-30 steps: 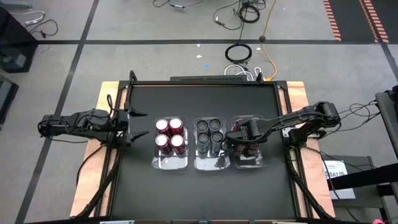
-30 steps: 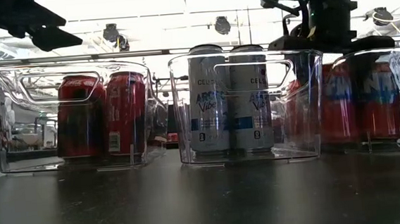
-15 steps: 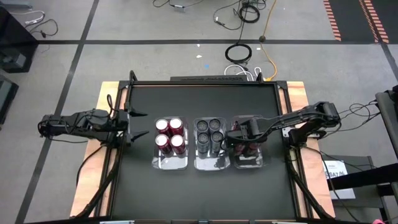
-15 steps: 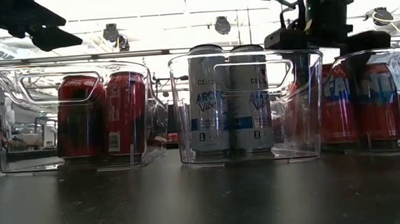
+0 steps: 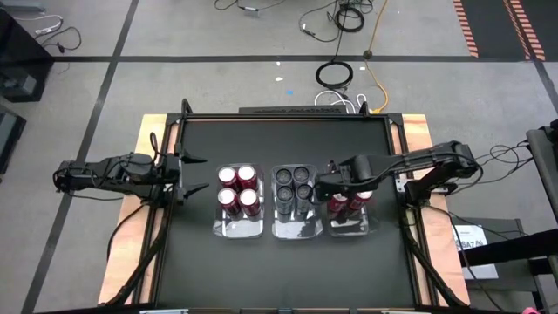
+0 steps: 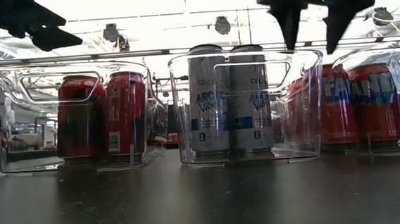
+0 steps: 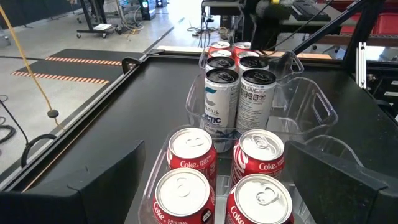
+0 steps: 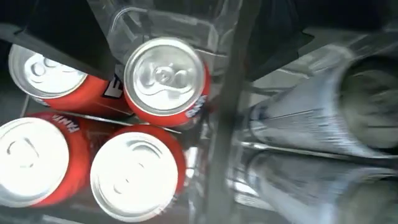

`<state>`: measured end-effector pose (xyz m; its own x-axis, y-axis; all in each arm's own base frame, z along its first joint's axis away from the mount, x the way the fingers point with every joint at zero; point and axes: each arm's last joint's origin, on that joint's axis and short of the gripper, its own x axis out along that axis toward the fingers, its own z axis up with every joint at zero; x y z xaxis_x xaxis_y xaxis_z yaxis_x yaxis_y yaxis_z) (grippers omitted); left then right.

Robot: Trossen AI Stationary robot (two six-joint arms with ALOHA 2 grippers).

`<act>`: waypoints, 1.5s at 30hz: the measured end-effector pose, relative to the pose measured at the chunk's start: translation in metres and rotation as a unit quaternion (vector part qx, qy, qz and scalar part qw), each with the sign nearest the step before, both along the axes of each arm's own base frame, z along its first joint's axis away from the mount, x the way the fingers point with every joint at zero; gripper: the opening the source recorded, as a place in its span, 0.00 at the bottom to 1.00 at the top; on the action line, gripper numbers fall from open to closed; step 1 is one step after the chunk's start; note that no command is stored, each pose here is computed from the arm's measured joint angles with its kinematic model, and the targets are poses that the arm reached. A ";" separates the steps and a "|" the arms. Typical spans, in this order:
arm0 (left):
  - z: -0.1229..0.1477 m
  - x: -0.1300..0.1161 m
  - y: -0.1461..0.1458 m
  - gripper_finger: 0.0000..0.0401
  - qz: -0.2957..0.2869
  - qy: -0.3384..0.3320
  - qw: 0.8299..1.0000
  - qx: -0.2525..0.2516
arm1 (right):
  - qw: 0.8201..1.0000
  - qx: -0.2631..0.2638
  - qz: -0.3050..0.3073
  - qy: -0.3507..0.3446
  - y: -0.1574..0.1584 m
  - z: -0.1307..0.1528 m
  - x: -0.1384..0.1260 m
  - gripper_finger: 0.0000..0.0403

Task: Sort soda cans
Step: Put the orange soda can into the right transparent bin, then return to Home Position

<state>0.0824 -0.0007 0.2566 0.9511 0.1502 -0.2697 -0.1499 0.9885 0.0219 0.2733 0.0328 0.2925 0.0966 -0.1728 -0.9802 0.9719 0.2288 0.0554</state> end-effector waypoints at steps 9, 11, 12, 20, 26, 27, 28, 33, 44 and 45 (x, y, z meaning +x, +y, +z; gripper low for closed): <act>0.000 0.000 0.000 0.98 0.000 0.000 1.000 0.000 | 0.996 -0.021 0.073 -0.045 0.020 0.036 0.001 0.86; 0.000 0.000 0.000 0.98 0.000 0.000 1.000 0.000 | 0.995 -0.021 0.087 -0.048 0.027 0.037 0.000 0.86; 0.000 0.000 0.000 0.98 0.000 0.000 1.000 0.000 | 0.994 -0.021 0.093 -0.047 0.030 0.037 -0.001 0.86; 0.000 0.000 0.000 0.98 0.000 0.000 1.000 0.000 | 0.989 -0.012 0.142 -0.047 0.055 0.037 -0.008 0.86; 0.000 0.000 0.000 0.98 0.000 0.000 1.000 0.000 | 0.972 0.074 0.222 -0.025 0.075 0.037 -0.015 0.86; 0.000 0.000 0.000 0.98 0.000 0.000 1.000 0.000 | 0.970 0.080 0.226 -0.026 0.078 0.037 -0.016 0.86; 0.000 0.000 0.000 0.98 0.000 0.000 1.000 0.000 | 0.970 0.082 0.229 -0.027 0.081 0.037 -0.017 0.86; 0.001 0.000 0.001 0.98 0.016 -0.003 1.000 0.025 | 0.968 0.083 0.237 -0.032 0.090 0.037 -0.020 0.86; 0.000 0.000 0.001 0.98 0.024 0.000 1.000 -0.002 | 0.923 -0.131 0.346 -0.107 0.097 0.043 -0.010 0.86; -0.001 -0.001 0.001 0.98 0.024 0.002 1.000 -0.002 | 0.916 -0.141 0.359 -0.111 0.097 0.043 -0.009 0.86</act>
<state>0.0818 0.0006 0.2559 0.9415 0.1952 -0.2746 -0.1975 0.9801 0.0197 0.2648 0.1298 0.3359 0.4757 -0.2297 -0.8491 0.5366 0.8406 0.0731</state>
